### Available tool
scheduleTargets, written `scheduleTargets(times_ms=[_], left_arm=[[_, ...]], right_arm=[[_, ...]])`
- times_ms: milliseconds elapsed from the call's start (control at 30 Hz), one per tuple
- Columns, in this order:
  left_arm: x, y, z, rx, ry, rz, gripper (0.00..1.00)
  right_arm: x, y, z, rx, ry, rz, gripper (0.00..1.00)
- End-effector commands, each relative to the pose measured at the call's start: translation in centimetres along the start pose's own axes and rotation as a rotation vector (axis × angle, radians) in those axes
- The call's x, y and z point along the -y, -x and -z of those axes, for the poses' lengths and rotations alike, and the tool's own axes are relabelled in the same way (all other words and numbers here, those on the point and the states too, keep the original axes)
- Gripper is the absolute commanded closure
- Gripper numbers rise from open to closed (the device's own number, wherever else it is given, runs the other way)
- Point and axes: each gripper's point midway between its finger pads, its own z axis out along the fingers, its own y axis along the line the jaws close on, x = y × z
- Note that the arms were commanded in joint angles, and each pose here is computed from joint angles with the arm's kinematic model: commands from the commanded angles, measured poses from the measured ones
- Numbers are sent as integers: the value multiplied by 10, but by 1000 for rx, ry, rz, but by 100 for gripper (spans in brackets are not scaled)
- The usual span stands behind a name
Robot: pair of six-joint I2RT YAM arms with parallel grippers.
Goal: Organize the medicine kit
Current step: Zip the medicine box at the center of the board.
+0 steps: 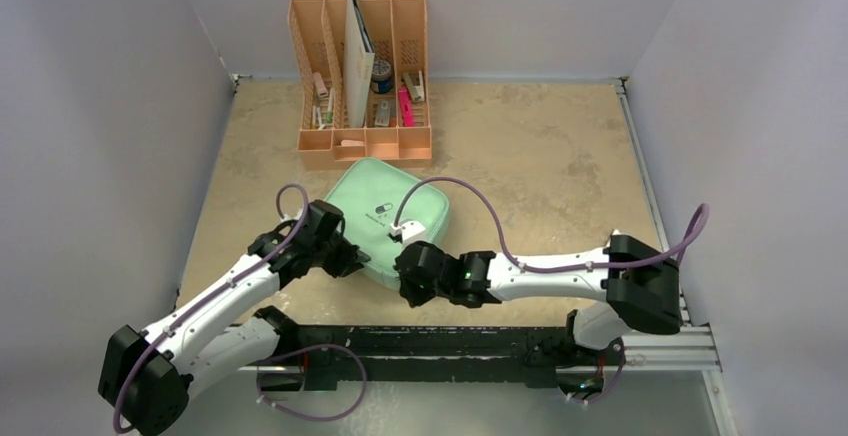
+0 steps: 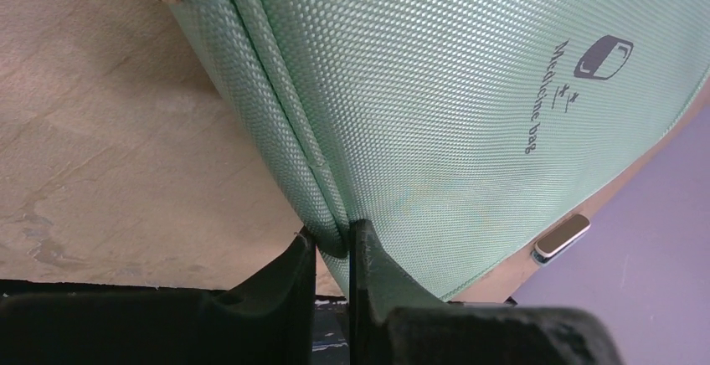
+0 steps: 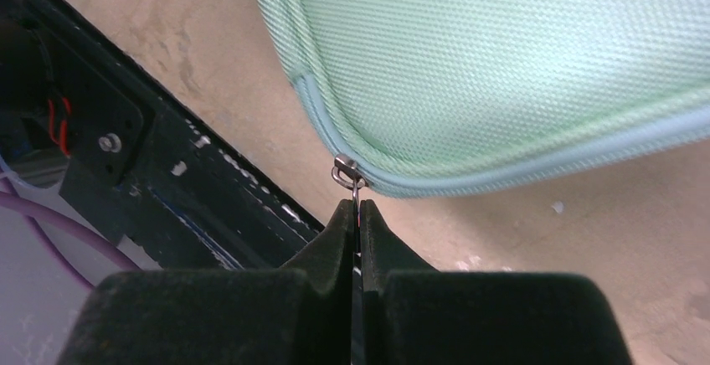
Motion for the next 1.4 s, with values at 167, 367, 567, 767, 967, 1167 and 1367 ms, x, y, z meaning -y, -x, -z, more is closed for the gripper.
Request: scheduleTargets(times_ms=[167, 367, 567, 767, 967, 1167, 1367], left_arm=[[-43, 5, -11, 40, 170, 7, 100], [-45, 8, -7, 53, 180, -18, 100], [-51, 11, -5, 69, 206, -32, 100], [-53, 11, -2, 69, 216, -38, 100], [-51, 13, 3, 78, 200, -63, 100], [-43, 11, 7, 51, 180, -127, 100], [-32, 8, 14, 26, 127, -194, 100]], right_arm=[[66, -15, 27, 2, -173, 81, 100], [71, 8, 22, 40, -120, 89, 100], [79, 31, 22, 65, -99, 106, 100], [108, 46, 22, 83, -137, 78, 100], [140, 63, 26, 123, -215, 18, 100], [162, 76, 31, 125, -326, 8, 100], [181, 71, 47, 96, -436, -15, 100]])
